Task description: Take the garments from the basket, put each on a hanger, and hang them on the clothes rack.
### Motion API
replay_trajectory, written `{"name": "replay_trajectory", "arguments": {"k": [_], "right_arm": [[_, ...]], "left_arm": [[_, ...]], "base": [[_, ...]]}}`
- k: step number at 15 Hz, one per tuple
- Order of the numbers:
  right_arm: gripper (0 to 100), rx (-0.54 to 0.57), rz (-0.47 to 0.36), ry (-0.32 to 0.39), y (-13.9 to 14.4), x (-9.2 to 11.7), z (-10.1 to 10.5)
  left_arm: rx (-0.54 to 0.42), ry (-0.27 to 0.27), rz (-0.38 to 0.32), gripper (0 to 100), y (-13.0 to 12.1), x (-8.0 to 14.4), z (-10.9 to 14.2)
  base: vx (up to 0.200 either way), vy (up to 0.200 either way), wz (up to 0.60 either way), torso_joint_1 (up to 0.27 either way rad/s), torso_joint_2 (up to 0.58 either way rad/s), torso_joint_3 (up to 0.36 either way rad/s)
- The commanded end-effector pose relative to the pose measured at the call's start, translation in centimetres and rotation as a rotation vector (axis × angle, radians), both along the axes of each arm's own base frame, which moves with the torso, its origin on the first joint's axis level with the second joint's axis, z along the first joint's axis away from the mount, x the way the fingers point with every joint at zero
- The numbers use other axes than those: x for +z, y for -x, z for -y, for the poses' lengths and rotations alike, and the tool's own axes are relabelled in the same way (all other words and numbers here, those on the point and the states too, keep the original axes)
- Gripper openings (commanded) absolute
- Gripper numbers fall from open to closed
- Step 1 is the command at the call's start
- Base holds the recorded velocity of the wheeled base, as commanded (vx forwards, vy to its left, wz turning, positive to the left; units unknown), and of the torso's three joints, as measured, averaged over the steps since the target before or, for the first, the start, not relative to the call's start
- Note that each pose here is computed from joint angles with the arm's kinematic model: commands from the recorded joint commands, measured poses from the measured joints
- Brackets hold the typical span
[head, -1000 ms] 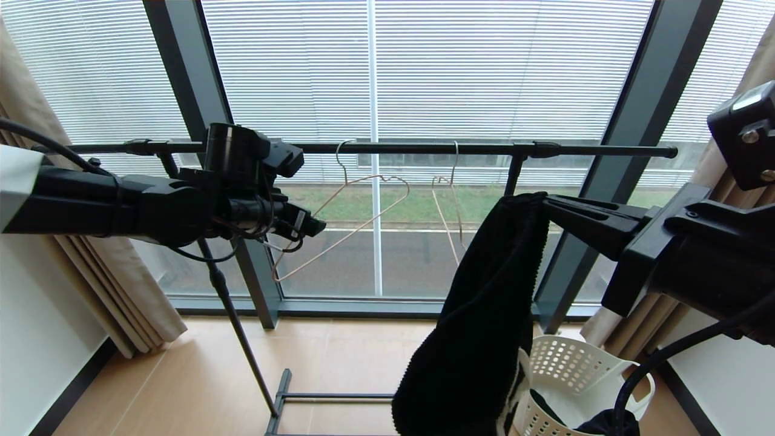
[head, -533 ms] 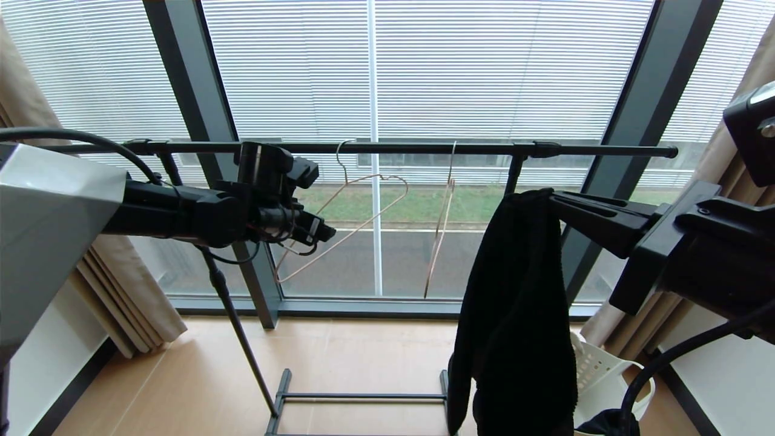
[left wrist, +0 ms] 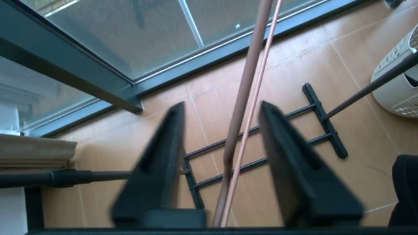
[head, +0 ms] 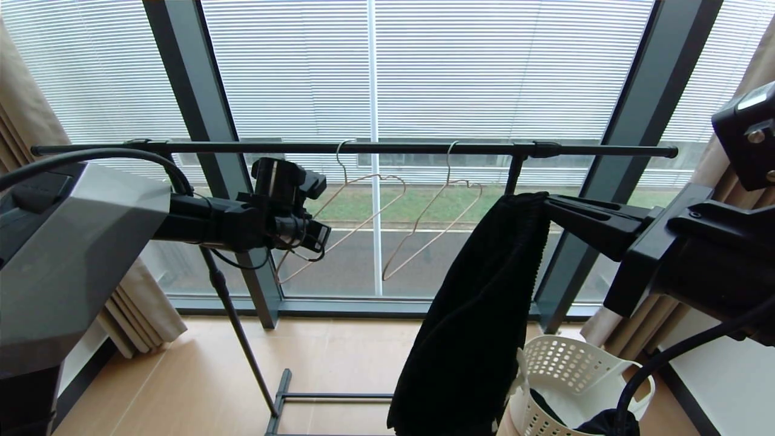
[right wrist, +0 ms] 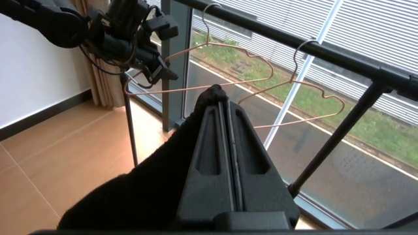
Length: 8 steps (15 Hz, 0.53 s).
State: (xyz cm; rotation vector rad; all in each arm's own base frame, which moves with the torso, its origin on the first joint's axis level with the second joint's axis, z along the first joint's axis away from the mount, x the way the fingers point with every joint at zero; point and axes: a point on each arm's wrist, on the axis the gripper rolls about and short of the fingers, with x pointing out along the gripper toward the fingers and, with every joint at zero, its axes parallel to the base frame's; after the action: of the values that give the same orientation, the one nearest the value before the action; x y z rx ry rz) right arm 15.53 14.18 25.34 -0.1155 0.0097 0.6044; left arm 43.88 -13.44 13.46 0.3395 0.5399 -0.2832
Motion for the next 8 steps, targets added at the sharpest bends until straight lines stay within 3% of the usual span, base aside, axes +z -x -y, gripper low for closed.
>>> {"name": "replay_trajectory", "arguments": {"k": [1,8], "right_arm": [[0,0.000,-0.003,0.003,-0.08,-0.09,-0.08],[0,0.000,-0.008,0.009,-0.22,-0.26,-0.21]], "left_arm": [[0.000,-0.002,-0.006,0,-0.10,-0.33,0.08],[0.009,0.019,0.014,0,0.09,0.65,0.02]], "base": [[0.000,0.000,0.00,0.000,0.00,0.000],[0.000,0.000,0.00,0.000,0.00,0.000]]}}
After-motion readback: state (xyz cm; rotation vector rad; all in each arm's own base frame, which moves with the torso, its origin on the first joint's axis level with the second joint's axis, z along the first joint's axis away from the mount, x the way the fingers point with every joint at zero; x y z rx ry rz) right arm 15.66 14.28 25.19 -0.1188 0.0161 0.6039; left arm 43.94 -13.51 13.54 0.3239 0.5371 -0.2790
